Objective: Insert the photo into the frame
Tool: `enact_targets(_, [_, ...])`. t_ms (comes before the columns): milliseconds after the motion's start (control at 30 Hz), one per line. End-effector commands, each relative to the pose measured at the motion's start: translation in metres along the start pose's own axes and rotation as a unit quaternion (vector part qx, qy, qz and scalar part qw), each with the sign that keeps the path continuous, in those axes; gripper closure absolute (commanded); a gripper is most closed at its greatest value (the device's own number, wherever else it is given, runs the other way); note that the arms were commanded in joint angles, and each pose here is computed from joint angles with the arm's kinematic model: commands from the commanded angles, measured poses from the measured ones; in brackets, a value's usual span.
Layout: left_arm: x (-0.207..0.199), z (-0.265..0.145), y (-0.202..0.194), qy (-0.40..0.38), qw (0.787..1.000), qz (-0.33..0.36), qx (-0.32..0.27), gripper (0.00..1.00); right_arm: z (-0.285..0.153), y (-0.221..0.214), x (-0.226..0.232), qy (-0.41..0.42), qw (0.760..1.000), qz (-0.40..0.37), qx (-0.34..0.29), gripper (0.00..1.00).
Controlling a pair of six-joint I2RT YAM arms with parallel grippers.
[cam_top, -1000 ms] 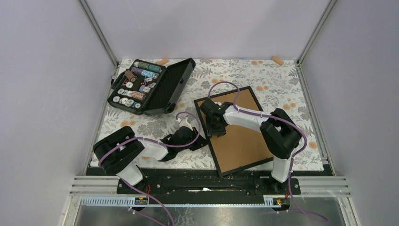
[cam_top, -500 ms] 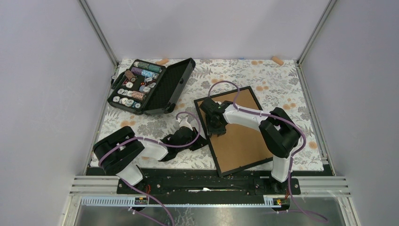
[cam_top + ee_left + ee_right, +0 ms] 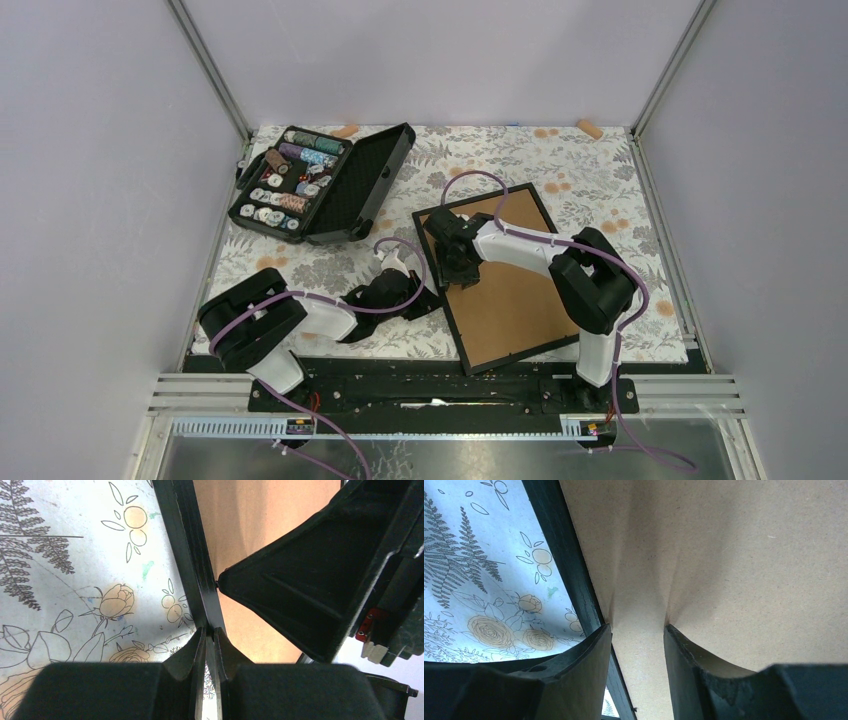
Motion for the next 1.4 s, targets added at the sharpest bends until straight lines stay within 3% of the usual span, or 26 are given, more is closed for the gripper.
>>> enact_targets(0, [0.105, -0.028, -0.06, 0.192, 0.975, 0.046, 0.106, 0.88, -0.001, 0.006, 0.007, 0.012, 1.0, 0.0, 0.003, 0.48])
enact_targets(1067, [0.105, -0.027, -0.061, 0.194, 0.974, 0.048, 0.109, 0.88, 0.004, -0.002, 0.001, 0.025, 0.999, 0.004, 0.025, 0.45])
enact_targets(1367, [0.105, -0.027, -0.061, 0.194, 0.974, 0.047, 0.108, 0.88, 0.009, -0.004, -0.009, -0.005, 1.0, -0.002, 0.027, 0.45])
Point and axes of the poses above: each gripper's point midway between its finger pads, its own z axis out along the fingers, its own x axis along the line the jaws close on, y = z × x, the point moved 2 cm from there along -z, back along the fingers, and after that the axes turned 14 degrees about z, right-handed, at the moved point
